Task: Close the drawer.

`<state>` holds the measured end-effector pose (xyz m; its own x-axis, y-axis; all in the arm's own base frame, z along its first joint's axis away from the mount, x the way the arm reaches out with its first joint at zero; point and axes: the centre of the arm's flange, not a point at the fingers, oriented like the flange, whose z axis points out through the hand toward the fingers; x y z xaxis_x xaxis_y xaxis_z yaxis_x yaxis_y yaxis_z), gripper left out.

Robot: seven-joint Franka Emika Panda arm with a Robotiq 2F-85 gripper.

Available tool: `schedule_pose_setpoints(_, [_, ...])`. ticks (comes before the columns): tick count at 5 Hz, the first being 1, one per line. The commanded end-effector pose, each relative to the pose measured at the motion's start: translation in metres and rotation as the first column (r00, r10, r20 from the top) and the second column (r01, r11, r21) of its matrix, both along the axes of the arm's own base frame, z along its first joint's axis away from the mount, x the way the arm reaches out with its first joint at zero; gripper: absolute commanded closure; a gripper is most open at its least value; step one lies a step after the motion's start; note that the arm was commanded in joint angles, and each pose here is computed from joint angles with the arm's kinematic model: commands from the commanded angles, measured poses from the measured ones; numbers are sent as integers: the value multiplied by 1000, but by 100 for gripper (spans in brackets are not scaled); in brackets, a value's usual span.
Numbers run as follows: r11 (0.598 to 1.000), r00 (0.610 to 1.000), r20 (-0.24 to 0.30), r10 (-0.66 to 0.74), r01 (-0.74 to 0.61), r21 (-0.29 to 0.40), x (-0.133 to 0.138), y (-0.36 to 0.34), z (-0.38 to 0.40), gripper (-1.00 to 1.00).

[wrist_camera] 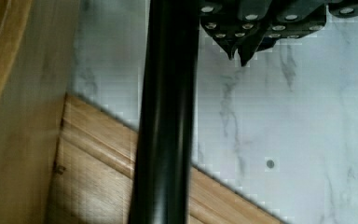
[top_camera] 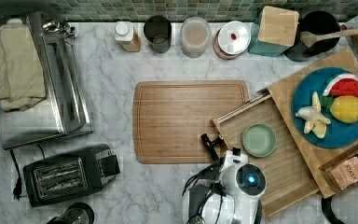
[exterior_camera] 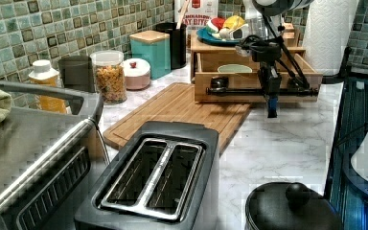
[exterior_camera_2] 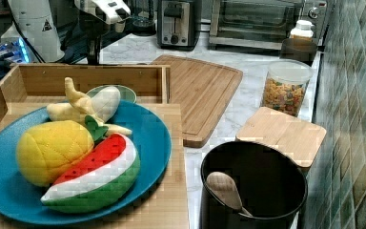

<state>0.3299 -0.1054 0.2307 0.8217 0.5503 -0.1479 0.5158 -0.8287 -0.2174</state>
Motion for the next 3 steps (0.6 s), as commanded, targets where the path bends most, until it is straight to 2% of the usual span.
schedule_pose_setpoints(1, [992, 971, 203, -127, 122, 41, 47, -116, 59, 100])
schedule_pose_setpoints(2, [986, 955, 245, -168, 159, 58, 69, -141, 58, 100])
schedule_pose_setpoints(3, [983, 924, 337, -181, 185, 21, 81, -158, 68, 100])
